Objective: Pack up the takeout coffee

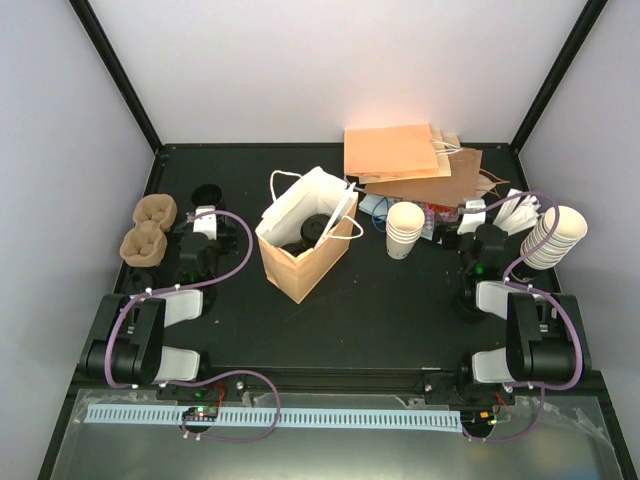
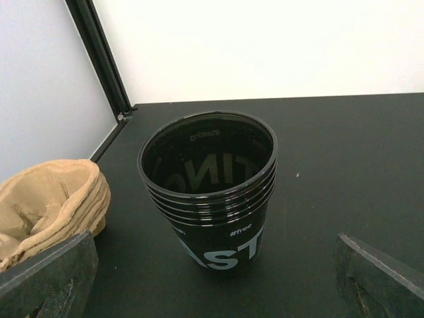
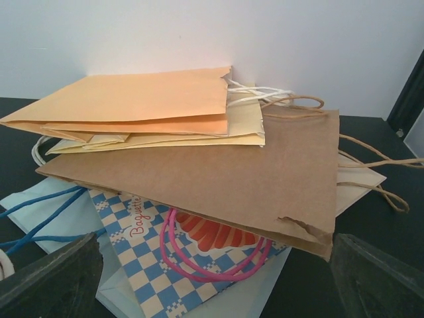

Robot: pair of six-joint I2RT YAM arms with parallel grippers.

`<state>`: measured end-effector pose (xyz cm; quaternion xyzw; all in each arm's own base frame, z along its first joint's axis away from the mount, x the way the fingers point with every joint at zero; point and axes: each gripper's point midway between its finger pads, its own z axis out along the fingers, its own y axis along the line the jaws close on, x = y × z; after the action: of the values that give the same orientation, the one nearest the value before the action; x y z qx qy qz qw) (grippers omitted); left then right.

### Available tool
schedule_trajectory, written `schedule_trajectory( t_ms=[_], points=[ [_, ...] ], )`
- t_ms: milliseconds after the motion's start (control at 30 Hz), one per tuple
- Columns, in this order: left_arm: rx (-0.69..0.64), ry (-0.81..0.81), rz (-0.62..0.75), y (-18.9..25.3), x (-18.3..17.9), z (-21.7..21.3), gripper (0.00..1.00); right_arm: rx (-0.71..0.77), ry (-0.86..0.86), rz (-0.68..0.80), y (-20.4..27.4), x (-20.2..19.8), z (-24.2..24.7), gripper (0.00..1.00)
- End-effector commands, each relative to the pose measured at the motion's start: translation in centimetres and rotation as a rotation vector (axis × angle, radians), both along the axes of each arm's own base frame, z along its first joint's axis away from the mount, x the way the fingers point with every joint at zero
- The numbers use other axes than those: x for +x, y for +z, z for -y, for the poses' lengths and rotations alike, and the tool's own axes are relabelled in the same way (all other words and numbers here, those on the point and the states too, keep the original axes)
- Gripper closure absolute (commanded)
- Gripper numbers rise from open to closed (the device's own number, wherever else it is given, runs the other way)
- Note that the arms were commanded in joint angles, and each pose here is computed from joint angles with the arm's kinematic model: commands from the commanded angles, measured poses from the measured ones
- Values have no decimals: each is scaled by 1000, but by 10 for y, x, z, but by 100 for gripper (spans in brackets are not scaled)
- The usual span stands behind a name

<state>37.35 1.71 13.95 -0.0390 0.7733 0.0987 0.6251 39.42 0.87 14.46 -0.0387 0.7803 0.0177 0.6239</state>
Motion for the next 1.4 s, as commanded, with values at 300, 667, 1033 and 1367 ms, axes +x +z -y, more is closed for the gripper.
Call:
schedule_trajectory(
  t_ms=[300, 667, 1033, 1367],
  points=[
    [-37, -33, 59, 19, 11, 4, 1, 9, 0, 103, 13, -10, 1, 3],
    [-37, -32, 57, 19, 11, 3, 1, 11, -7, 127, 11, -14, 2, 0],
    [-36, -31, 56, 19, 11, 3, 1, 11, -8, 121, 11, -13, 2, 0],
    [-37, -33, 56, 19, 11, 4, 1, 7, -4, 120, 11, -13, 1, 0]
  ],
)
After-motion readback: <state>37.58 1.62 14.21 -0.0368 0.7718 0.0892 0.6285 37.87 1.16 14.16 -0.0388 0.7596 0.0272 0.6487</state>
